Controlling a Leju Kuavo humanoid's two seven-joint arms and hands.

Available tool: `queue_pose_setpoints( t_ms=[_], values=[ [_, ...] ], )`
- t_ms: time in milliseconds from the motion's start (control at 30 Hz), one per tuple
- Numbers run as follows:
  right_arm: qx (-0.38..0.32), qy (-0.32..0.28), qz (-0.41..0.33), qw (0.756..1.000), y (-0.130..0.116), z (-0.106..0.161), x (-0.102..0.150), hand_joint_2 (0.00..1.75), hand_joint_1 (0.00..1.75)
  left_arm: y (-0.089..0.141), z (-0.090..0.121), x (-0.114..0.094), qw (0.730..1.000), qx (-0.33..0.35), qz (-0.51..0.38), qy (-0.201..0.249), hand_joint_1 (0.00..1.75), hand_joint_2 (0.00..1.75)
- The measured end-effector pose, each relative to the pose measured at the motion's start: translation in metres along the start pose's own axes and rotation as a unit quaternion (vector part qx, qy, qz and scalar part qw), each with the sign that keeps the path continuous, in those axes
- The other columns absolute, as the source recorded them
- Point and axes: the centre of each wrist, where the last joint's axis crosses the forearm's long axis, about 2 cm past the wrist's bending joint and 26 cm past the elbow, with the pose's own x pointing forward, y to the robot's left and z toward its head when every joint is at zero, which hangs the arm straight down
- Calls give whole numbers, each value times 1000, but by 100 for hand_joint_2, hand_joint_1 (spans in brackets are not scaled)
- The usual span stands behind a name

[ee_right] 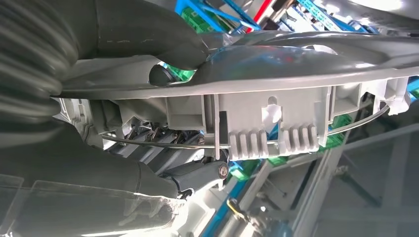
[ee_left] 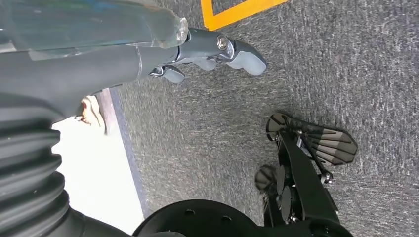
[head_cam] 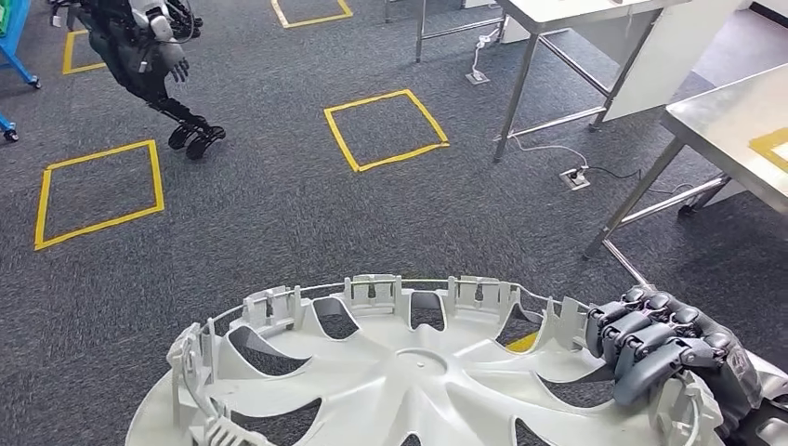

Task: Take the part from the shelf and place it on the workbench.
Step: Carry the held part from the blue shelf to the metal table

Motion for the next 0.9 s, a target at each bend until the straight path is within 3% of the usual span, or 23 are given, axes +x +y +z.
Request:
queue_pose_setpoints(
  t_ms=[267,900],
  values=[
    [7,-12,20,1000,-23,-12,-11,175,175,-2,-1,9,1000,-1,7,-8,0,175],
    [-4,-4,34,999,-32,-38,-36,175,175,-11,0,12,1000,-7,8,-4,0,175]
  ],
)
